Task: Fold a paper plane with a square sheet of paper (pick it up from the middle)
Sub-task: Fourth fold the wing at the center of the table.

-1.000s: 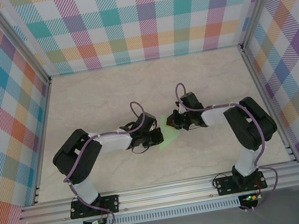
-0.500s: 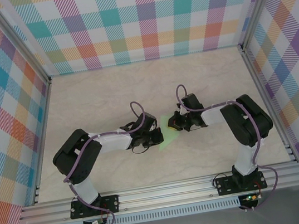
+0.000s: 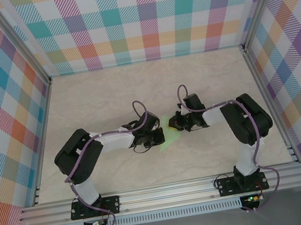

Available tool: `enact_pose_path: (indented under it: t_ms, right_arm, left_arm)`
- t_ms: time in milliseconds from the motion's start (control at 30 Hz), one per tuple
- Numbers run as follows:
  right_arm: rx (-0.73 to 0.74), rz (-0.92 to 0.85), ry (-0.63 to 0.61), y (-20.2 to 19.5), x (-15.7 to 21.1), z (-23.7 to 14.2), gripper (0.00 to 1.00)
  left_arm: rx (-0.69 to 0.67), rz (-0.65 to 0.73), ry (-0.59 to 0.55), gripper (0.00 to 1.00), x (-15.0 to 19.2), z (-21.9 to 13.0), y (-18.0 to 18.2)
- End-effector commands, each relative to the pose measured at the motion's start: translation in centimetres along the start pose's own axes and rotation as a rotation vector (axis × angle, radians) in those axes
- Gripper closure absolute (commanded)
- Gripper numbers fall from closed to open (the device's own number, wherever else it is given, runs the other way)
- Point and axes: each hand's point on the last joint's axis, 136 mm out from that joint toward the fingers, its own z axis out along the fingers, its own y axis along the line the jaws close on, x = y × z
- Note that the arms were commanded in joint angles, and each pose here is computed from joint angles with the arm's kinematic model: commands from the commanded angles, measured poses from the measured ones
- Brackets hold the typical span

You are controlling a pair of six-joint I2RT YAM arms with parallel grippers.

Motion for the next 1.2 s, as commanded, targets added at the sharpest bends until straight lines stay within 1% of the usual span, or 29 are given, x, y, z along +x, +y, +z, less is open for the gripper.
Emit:
enact_pose_path:
  t_ms: [0,100,167,200,233,300,400,533,700,800,900,967,1033,1167]
  right_arm:
    - [0.122,0.042,0.039,-4.0,1.9,0.5,0.99]
    - [0.132,0.046,0.039,-4.5,2.1,0.4,0.99]
    - [0.140,0.047,0.039,-4.7,2.1,0.3,0.99]
    - [0.140,0.048,0.038,-4.7,2.1,0.3,0.99]
    - [0.143,0.049,0.038,-4.7,2.1,0.3,1.00]
    - [0.153,0.047,0.038,-4.8,2.1,0.2,1.00]
    - [0.155,0.041,0.035,-4.7,2.0,0.1,1.00]
    - [0.153,0.043,0.036,-4.6,2.1,0.1,0.99]
    - [0.154,0.043,0.042,-4.8,2.1,0.2,0.99]
    - [0.161,0.049,0.047,-5.0,2.2,0.3,0.99]
    - [0.169,0.048,0.048,-5.3,2.3,0.3,1.00]
    - [0.170,0.045,0.049,-5.3,2.3,0.3,1.00]
    - [0.176,0.046,0.049,-5.3,2.3,0.3,1.00]
    - [0.174,0.042,0.047,-5.1,2.2,0.2,1.00]
  left_arm:
    - [-0.215,-0.038,0.163,0.95,4.4,-0.4,4.9]
    - [-0.162,-0.031,0.104,0.91,2.1,-2.6,2.3]
    - [-0.081,-0.062,0.069,0.88,0.5,-3.7,0.6]
    - [-0.012,-0.087,0.062,0.88,-0.2,-4.0,-0.6]
    - [0.070,-0.105,0.054,0.88,-0.9,-4.0,-2.0]
    - [0.191,-0.137,0.071,0.88,-1.7,-3.8,-4.1]
    - [0.293,-0.162,0.094,0.87,-2.4,-3.1,-6.0]
    - [0.286,-0.197,0.113,0.87,-2.2,-1.4,-5.4]
    - [0.339,-0.248,0.141,0.87,-1.5,0.4,-5.2]
    - [0.293,-0.261,0.160,0.87,-0.6,1.3,-3.7]
    - [0.207,-0.272,0.177,0.87,0.9,2.0,-1.3]
    - [0.197,-0.279,0.202,0.87,2.0,2.3,-0.3]
    - [0.174,-0.280,0.227,0.87,3.3,2.4,0.7]
    - [0.129,-0.276,0.232,0.87,5.1,1.7,2.8]
